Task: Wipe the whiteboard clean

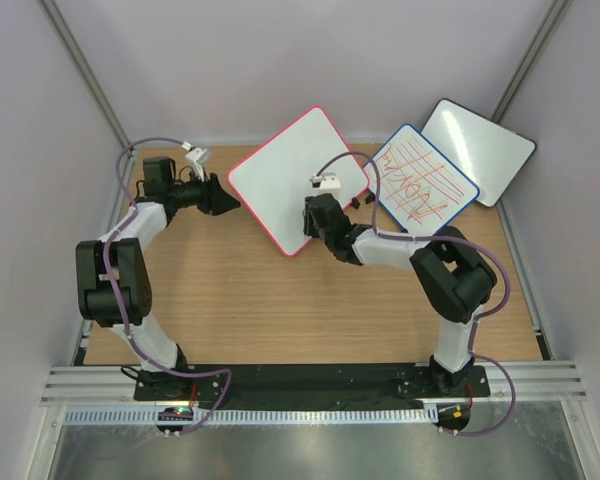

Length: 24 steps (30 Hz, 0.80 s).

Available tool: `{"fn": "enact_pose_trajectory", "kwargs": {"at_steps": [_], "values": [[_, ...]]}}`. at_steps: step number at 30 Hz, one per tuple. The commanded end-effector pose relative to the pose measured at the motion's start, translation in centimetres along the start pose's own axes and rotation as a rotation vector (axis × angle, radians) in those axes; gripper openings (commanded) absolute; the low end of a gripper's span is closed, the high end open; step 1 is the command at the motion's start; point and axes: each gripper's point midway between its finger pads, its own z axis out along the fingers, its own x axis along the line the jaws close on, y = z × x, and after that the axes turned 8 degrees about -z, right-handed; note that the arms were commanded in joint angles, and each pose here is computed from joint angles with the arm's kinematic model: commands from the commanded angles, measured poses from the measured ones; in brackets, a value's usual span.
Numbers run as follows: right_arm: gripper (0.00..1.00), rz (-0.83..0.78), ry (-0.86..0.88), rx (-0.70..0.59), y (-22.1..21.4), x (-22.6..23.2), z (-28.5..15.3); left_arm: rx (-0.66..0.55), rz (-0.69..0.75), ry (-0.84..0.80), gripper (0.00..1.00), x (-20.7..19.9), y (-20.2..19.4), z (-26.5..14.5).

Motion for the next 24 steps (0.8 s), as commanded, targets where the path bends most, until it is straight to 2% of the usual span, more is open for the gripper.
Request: {"fn": "enact_pose_trajectory", "kwargs": {"at_steps": [1, 6, 10, 14, 15, 20, 24], "values": [[0.01, 0.113, 0.058, -0.115, 4.2, 1.4, -0.8, -0.023, 0.015, -0.052, 0.53, -1.1, 1.3, 0.7], [0.01, 0.27, 0.098, -0.141, 5.1, 0.9, -0.4, -0.025, 0.012, -0.085, 0.57, -2.1, 1.2, 1.6], [0.01, 0.383, 0.072, -0.156, 5.6, -1.2, 0.3, -0.064, -0.001, -0.055, 0.6, -1.7, 1.2, 1.8], [0.01, 0.429, 0.004, -0.161, 5.6, -3.2, 1.6, -0.077, -0.05, 0.011, 0.6, 0.3, 1.7, 2.6], [0.01, 0.439, -0.007, -0.157, 5.4, -3.8, 2.1, -0.06, -0.05, -0.01, 0.6, -0.6, 1.3, 3.5], [0.01, 0.425, -0.012, -0.133, 5.1, -3.7, 3.4, -0.067, -0.061, -0.01, 0.55, -0.4, 1.5, 4.3], [0.01, 0.447, 0.02, -0.098, 3.6, -3.0, 4.0, -0.073, -0.055, -0.031, 0.47, -1.0, 1.8, 4.5]]}}
